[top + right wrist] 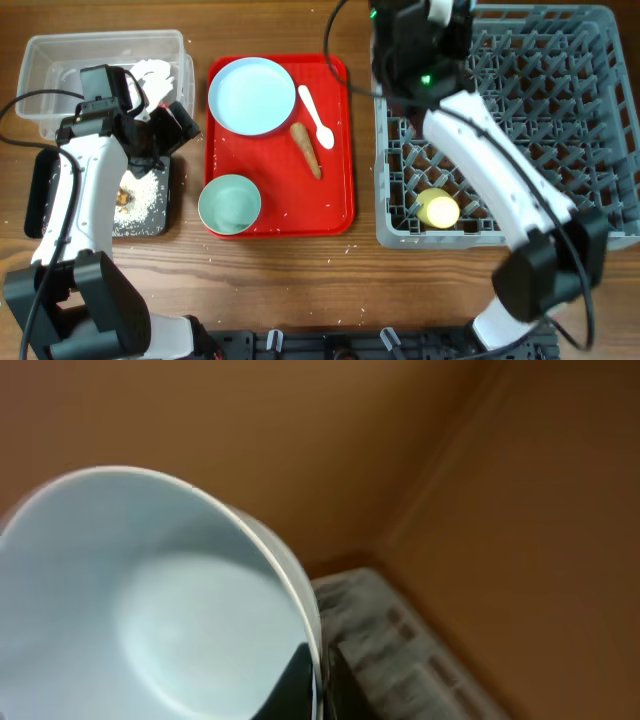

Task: Sort waste into correct bins and load items into the dishwasher rack
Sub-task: 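Place the light-blue bowl in the back of the dish rack, then grasp the green bowl on the red tray with the right gripper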

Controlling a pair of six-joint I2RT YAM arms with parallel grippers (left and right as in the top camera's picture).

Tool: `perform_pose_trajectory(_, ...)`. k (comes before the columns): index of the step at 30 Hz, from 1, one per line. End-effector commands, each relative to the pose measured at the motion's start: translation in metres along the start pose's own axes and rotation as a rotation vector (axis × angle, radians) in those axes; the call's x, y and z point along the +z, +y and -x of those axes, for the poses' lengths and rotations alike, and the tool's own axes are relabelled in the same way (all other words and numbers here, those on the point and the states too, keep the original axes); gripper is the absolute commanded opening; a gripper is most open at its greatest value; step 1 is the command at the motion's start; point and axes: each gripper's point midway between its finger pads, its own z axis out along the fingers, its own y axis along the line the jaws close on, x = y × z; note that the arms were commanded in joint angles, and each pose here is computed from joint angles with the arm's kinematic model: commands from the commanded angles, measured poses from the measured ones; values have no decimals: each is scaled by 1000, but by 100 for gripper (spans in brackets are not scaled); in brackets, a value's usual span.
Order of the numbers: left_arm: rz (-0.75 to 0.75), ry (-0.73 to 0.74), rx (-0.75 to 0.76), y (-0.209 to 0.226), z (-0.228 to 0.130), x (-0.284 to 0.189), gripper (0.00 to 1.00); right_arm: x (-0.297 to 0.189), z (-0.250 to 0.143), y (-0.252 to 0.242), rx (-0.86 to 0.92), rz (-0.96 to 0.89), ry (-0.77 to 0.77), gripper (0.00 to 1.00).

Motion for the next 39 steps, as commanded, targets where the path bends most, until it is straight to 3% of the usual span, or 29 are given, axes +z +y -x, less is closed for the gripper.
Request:
perform_pose_trajectory(1,-11,-28,6,-3,7,-8,100,35,-17,19,-427,-104,15,4)
perform_pose_trajectory(12,-11,-28,6,-3,7,-8,100,70,-75,95,-632,-71,7,4)
perform_pose_trajectory(23,-11,-28,6,-3,7,-8,100,45,-110,130,-762,45,45,4)
perform_pose_trajectory(29,-11,-28,6,-3,7,-8,100,30,-115,140,-824,76,42,68)
perform_pose_trajectory(31,-11,-28,6,-3,7,-8,100,24,-113,144,-819,84,29,97)
perform_pose_trajectory(35,-11,-28,6,-3,7,-8,100,2,-99,155,-790,114,-21,100)
perform_pose_trajectory(39,-11,-28,6,-3,7,-8,100,-16,-63,141,-633,134,-67,100)
